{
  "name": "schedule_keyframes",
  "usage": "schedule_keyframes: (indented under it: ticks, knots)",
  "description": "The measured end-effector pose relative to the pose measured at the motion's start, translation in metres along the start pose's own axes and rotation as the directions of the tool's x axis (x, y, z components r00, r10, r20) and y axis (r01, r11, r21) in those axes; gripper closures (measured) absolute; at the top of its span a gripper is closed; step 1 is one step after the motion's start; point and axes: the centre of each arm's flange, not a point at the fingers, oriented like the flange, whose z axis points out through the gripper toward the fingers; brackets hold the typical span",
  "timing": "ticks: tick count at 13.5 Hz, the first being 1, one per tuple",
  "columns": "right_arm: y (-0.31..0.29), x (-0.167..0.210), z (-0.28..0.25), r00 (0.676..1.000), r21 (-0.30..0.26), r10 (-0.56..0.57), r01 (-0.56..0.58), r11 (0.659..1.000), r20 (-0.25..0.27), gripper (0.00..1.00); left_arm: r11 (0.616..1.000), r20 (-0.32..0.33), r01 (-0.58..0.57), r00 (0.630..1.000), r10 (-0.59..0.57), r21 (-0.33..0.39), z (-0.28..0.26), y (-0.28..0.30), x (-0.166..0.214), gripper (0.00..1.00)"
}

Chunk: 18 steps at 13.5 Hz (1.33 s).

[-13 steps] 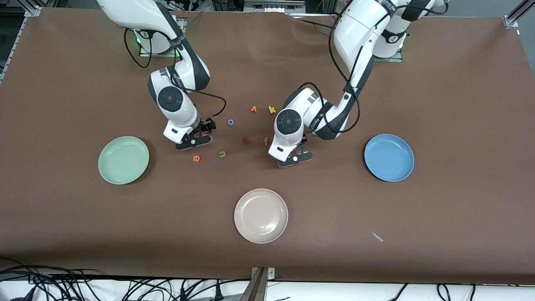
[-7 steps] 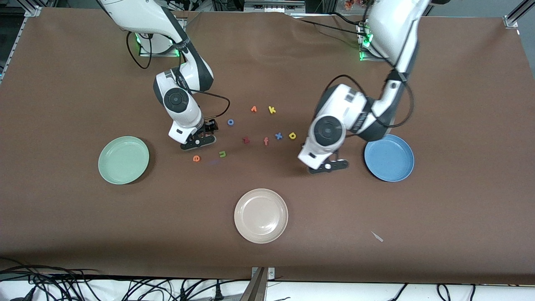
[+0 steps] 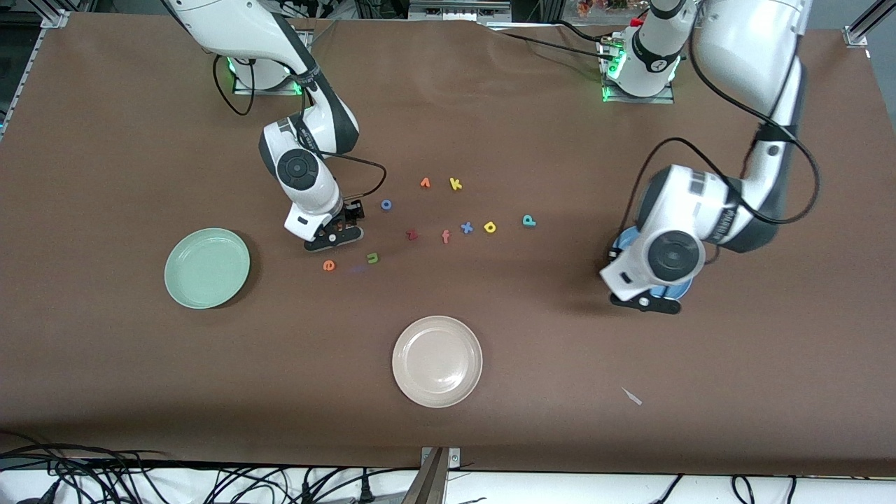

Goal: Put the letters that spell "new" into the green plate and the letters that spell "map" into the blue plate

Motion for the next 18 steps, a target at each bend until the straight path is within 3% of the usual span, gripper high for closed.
schedule_keyframes:
  ticks: [2, 3, 4, 6, 8, 9, 11, 13, 15, 18]
  knots:
    - [-0.002, 0.0, 0.0, 1.0, 0.001, -0.003, 0.003, 1.0, -0.001, 0.33, 0.998, -0.029, -0.049, 0.998, 0.048, -0.033, 0.044, -0.046, -0.001, 0.73]
    - [-0.002, 0.0, 0.0, 1.0, 0.001, -0.003, 0.003, 1.0, -0.002, 0.42, 0.997, -0.041, -0.064, 0.997, 0.062, -0.042, 0.066, -0.055, -0.004, 0.73]
    - [-0.002, 0.0, 0.0, 1.0, 0.001, -0.003, 0.003, 1.0, -0.002, 0.42, 0.996, -0.044, -0.071, 0.997, 0.069, -0.047, 0.08, -0.055, -0.008, 0.73]
    - [-0.002, 0.0, 0.0, 1.0, 0.002, -0.003, 0.003, 1.0, -0.005, 0.58, 0.995, -0.037, -0.089, 0.995, 0.088, -0.052, 0.092, -0.044, -0.012, 0.58]
    - [-0.002, 0.001, 0.0, 1.0, 0.003, -0.003, 0.003, 1.0, -0.01, 0.6, 0.992, -0.039, -0.111, 0.993, 0.109, -0.051, 0.087, -0.03, -0.012, 0.44]
    - [-0.002, 0.001, -0.001, 1.0, 0.003, -0.004, 0.004, 1.0, -0.013, 0.68, 0.99, -0.04, -0.127, 0.991, 0.125, -0.053, 0.081, -0.021, -0.013, 0.31]
    - [-0.003, 0.001, -0.001, 1.0, 0.004, -0.004, 0.004, 1.0, -0.016, 0.73, 0.983, -0.061, -0.172, 0.984, 0.169, -0.059, 0.057, 0.01, -0.017, 0.13]
    - [-0.003, 0.002, -0.002, 1.0, 0.005, -0.004, 0.004, 1.0, -0.019, 0.73, 0.986, -0.086, -0.15, 0.986, 0.144, -0.071, 0.028, 0.057, -0.025, 0.0]
    - [-0.003, 0.005, -0.005, 1.0, 0.005, -0.004, 0.004, 1.0, -0.021, 0.73, 0.993, -0.095, -0.07, 0.994, 0.061, -0.091, 0.012, 0.106, -0.035, 0.0]
    - [-0.002, 0.022, -0.032, 0.999, -0.006, 0.004, -0.003, 1.0, 0.044, 0.73, 0.992, -0.087, 0.033, 0.995, -0.044, -0.124, 0.002, 0.174, -0.052, 0.0]
